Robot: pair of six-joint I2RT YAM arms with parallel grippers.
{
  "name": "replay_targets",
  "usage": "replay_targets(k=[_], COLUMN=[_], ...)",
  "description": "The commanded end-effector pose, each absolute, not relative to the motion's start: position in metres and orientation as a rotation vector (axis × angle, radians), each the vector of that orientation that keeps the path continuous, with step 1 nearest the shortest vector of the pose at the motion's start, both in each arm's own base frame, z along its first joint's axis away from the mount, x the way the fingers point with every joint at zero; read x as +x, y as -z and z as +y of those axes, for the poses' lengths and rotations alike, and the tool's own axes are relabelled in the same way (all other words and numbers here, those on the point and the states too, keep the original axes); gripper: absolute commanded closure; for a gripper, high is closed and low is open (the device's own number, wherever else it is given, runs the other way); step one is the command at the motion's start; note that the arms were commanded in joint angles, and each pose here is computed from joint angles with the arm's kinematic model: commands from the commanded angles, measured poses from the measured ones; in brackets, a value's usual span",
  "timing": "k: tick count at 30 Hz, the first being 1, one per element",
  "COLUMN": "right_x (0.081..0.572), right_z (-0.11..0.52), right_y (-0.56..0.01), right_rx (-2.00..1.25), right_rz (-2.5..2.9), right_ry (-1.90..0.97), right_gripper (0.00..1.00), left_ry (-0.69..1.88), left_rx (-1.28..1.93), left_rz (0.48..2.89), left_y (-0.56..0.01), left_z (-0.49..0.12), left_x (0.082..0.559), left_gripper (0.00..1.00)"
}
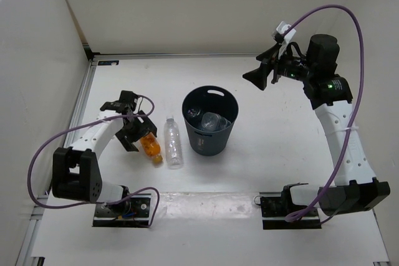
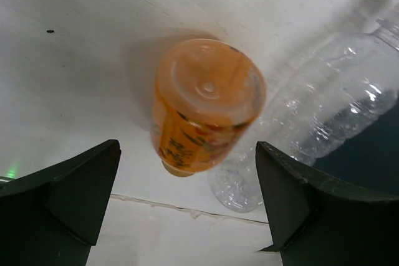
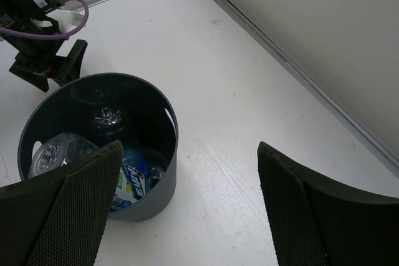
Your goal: Put the plastic bottles in the bin
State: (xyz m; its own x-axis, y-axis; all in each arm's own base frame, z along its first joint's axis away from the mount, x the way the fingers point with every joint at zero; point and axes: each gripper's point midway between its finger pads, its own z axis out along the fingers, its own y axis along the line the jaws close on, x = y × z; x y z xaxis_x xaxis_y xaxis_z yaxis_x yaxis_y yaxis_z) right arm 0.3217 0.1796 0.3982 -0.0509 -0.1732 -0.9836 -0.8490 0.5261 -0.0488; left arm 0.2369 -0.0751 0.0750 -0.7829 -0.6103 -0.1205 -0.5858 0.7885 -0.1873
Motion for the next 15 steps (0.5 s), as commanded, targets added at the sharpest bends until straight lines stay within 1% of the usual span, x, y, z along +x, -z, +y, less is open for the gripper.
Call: replay_targets(k=[1,2,6,10,11,12,14,15], right_x=[0.318,0.319,0.323,0.322,0.322,0.321,0.32,0.321], right_z=[0.179,0.177,0.167,0.163,0.163,0.163,0.163,0.161], right_y=[-0.405,-0.404,-0.404,-0.404,-0.402,-0.403,-0.403,-0.403], right_rx=[-0.921,-0.918,-0.903,-0.888,-0.886,-0.889,-0.885,-0.879], right_rz=[1.523,1.529,1.544,1.568,1.574,1.572,1.579,1.583], right_ry=[-0.688,-0.687,-0.658,-0.659,-0.66,-0.659,-0.655,-0.653], right_gripper=[0.1,0.1,0.1,0.1,0.1,0.1,0.1,0.1], left_ry=[0.239,0.237,0.238,0.237,0.232,0.224,0.207,0.156], left_rx=[-0.943,-0.948,-0.909,-0.88,-0.873,-0.866,-0.848,-0.841], left_rz=[2.818,2.861,2.907,2.915,2.931,2.938,2.94,2.92], left_y=[-0.067,-0.059,-0.05,-0.048,-0.045,-0.045,-0.05,-0.053], left_z=[-0.081,-0.084,-0.088,-0.09,-0.091,-0.09,-0.089,-0.082], left_x=[0.242,0.241,0.249,0.26,0.26,0.26,0.264,0.268], left_gripper=[0.0,0.0,0.0,0.09,0.12,0.23,0.37,0.52])
